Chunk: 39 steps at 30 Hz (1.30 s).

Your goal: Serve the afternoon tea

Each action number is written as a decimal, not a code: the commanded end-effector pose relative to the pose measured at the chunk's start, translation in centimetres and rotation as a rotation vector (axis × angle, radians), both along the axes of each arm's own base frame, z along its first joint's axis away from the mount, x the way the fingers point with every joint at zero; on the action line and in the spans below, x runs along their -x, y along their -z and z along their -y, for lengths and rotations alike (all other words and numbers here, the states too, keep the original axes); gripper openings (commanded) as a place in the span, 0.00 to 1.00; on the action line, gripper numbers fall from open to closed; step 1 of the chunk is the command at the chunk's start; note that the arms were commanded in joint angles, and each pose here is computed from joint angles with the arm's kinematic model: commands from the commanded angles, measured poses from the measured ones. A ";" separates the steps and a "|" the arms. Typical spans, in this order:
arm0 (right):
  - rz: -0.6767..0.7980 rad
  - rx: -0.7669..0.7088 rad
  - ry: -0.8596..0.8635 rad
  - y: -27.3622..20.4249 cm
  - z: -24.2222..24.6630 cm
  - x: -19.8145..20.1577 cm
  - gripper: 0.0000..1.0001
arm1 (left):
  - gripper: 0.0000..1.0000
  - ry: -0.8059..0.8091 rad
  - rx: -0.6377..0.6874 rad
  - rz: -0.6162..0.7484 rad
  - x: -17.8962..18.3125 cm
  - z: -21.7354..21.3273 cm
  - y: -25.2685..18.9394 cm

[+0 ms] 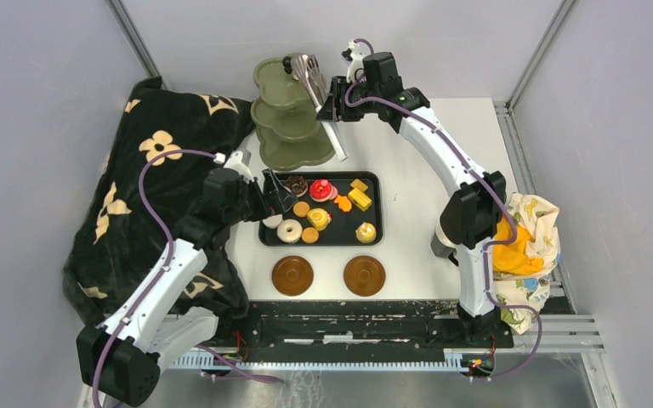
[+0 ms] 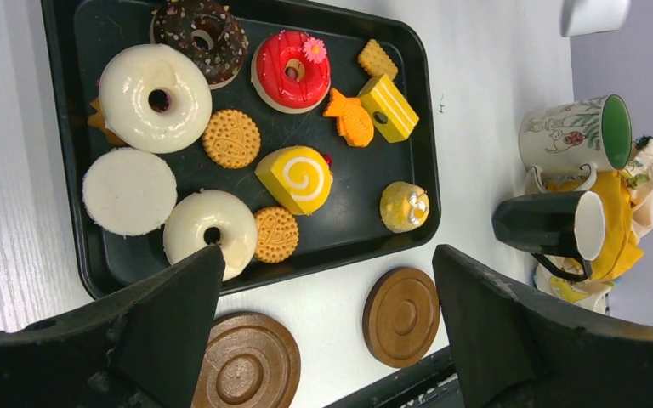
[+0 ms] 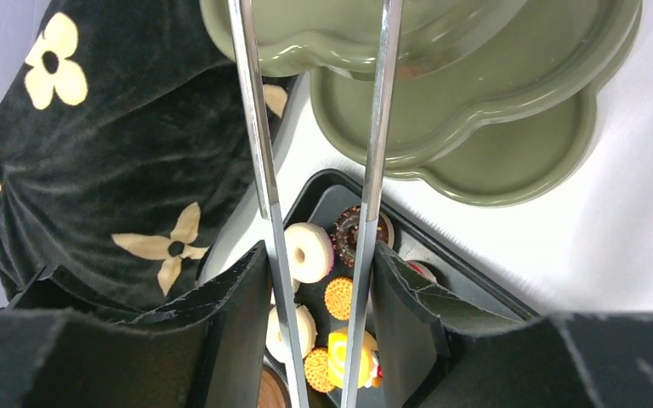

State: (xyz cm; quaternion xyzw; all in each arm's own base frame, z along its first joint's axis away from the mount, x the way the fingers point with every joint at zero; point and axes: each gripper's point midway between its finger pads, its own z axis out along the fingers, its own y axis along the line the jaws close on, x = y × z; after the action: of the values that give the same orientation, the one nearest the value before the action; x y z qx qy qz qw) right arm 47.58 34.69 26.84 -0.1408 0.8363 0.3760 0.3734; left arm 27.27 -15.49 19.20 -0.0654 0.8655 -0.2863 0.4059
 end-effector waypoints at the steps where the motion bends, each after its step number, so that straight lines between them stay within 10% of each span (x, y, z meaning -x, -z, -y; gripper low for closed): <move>1: 0.128 -0.062 -0.054 -5.8 -0.2 1.8 0.50 | 0.99 0.011 0.014 0.060 -0.9 0.3 -1.3; 20: 0.243 0.012 0.040 -9.1 2.9 2.6 0.51 | 0.99 0.034 0.036 0.043 -0.6 0.8 -1.0; 32: 0.287 0.028 0.062 -11.4 4.3 3.9 0.05 | 0.99 0.029 0.045 0.067 0.0 0.5 -2.1; 39: 0.243 0.053 0.127 -11.8 4.3 1.9 0.01 | 0.99 0.023 0.042 0.076 0.0 0.4 -2.5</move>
State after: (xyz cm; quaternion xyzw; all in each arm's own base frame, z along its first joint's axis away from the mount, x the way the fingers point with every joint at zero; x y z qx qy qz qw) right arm 44.69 30.36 35.07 -0.1546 0.8211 0.3131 0.4516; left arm 27.05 -15.89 20.14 -0.0562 0.8558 -0.3032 0.4154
